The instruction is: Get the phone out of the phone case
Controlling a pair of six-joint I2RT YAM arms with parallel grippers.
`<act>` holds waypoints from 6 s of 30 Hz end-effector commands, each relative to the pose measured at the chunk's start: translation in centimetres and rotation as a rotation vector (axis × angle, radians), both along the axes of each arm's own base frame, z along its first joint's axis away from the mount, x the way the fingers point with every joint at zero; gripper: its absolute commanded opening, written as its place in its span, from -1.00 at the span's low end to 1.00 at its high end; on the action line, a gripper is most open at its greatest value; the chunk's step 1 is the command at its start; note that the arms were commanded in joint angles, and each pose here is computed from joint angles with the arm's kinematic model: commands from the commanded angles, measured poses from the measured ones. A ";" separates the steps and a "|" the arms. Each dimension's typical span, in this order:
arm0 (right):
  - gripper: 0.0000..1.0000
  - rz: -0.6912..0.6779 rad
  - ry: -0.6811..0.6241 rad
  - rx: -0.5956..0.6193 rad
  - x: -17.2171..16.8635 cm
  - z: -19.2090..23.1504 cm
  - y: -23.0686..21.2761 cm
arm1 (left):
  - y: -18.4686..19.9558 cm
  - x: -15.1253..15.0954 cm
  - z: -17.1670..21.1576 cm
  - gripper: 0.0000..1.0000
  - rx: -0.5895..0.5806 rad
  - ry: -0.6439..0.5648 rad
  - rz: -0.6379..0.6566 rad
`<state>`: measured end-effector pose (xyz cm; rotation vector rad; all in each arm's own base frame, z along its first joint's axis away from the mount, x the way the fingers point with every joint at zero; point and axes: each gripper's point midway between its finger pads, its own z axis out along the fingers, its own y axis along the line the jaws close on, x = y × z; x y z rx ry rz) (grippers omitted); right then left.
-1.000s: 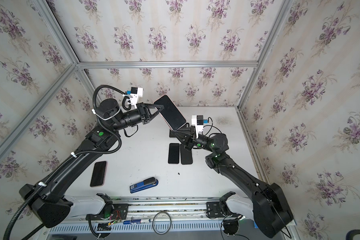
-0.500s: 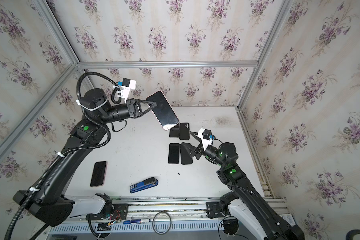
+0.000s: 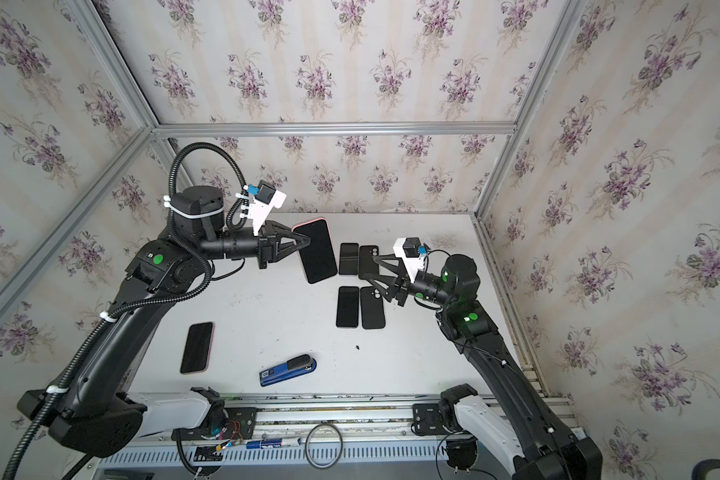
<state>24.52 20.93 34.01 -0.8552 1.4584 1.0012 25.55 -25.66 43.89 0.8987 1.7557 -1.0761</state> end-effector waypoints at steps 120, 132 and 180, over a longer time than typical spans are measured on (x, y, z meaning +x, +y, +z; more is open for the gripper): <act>0.06 -0.062 0.376 0.415 -4.0 5.4 0.8 | -3.6 2.4 5.7 -1.00 -0.627 0.502 -0.097; 0.05 -0.028 0.388 0.450 -3.3 6.0 1.4 | -3.8 1.9 4.8 -1.00 -0.613 0.499 -0.109; 0.27 0.053 0.461 0.579 -1.0 6.1 0.8 | -5.3 0.8 -1.2 -1.00 -0.380 0.410 -0.100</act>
